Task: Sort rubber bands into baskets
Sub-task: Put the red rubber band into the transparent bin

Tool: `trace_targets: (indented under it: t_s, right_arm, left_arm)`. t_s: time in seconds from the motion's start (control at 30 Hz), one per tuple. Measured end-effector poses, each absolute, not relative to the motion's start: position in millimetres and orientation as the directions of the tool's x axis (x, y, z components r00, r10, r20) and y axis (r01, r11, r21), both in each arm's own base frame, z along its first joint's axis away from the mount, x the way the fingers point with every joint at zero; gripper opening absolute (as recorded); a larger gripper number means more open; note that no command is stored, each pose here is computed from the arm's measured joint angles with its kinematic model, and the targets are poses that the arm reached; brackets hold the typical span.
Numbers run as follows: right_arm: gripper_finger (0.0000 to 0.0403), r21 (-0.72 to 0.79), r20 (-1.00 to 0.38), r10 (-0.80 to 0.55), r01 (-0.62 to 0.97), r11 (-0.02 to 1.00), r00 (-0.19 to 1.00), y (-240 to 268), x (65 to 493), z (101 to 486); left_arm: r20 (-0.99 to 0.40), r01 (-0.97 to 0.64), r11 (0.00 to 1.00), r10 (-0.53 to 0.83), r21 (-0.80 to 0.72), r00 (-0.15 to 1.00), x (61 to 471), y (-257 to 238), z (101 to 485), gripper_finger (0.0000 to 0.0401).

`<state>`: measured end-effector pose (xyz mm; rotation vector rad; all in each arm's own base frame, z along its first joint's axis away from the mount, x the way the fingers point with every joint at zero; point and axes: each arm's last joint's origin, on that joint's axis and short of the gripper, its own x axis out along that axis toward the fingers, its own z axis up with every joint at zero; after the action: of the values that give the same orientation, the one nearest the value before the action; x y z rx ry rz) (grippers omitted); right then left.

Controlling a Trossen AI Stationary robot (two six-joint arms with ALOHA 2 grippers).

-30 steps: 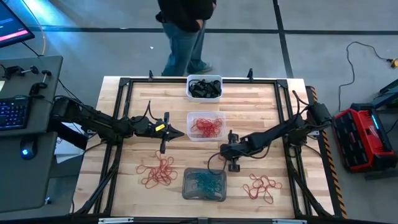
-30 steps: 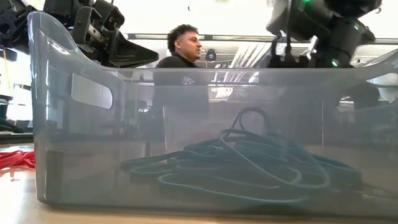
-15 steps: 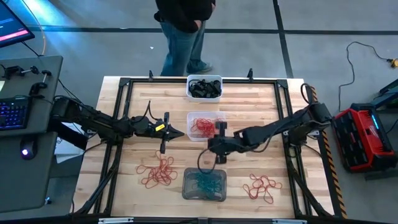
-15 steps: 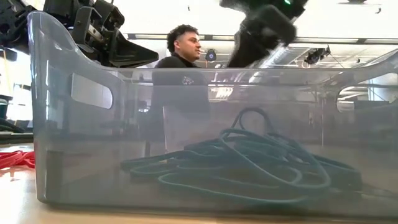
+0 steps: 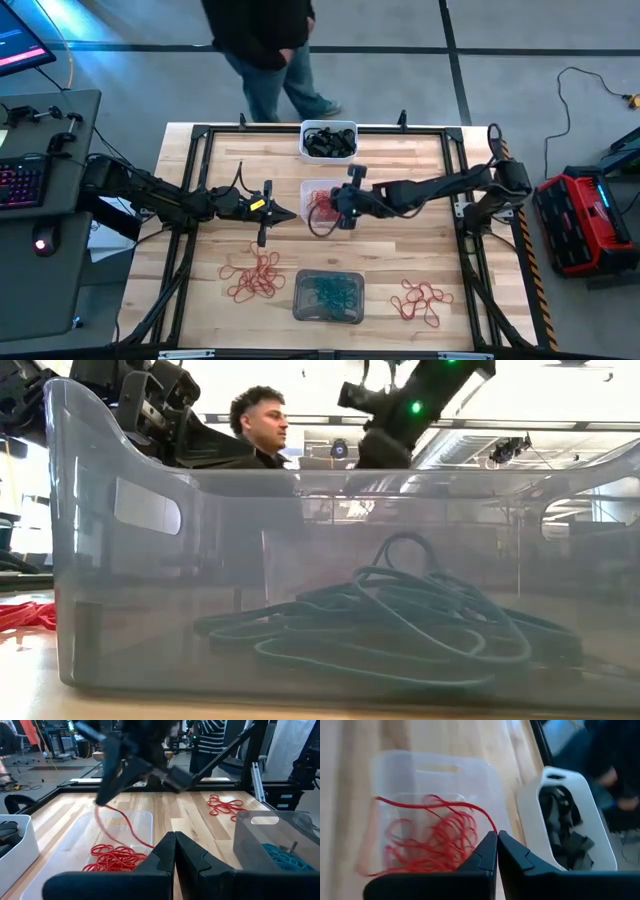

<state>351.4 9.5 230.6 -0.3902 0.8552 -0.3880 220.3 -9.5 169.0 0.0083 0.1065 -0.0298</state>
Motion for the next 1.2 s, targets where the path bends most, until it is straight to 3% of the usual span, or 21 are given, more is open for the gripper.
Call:
trace_targets:
  t_s: [0.63, 0.97, 1.2]
  right_arm:
    - [0.0000, -0.483, -0.626, -0.511, 0.222, 0.847, 0.589, -15, 351, 222]
    - [0.0000, -0.331, -0.722, -0.325, 0.107, 0.937, 0.611, -9, 347, 209]
    - [0.0000, -0.380, -0.691, -0.426, 0.209, 0.901, 0.584, -19, 343, 192]
  left_arm:
    - [-0.106, 0.032, 0.999, -0.029, 0.024, 0.994, 220, -10, 169, 0.0000]
    - [-0.106, 0.031, 0.999, -0.029, 0.013, 0.994, 220, -10, 169, 0.0000]
    - [-0.104, 0.031, 0.999, -0.029, 0.013, 0.994, 220, -10, 169, 0.0000]
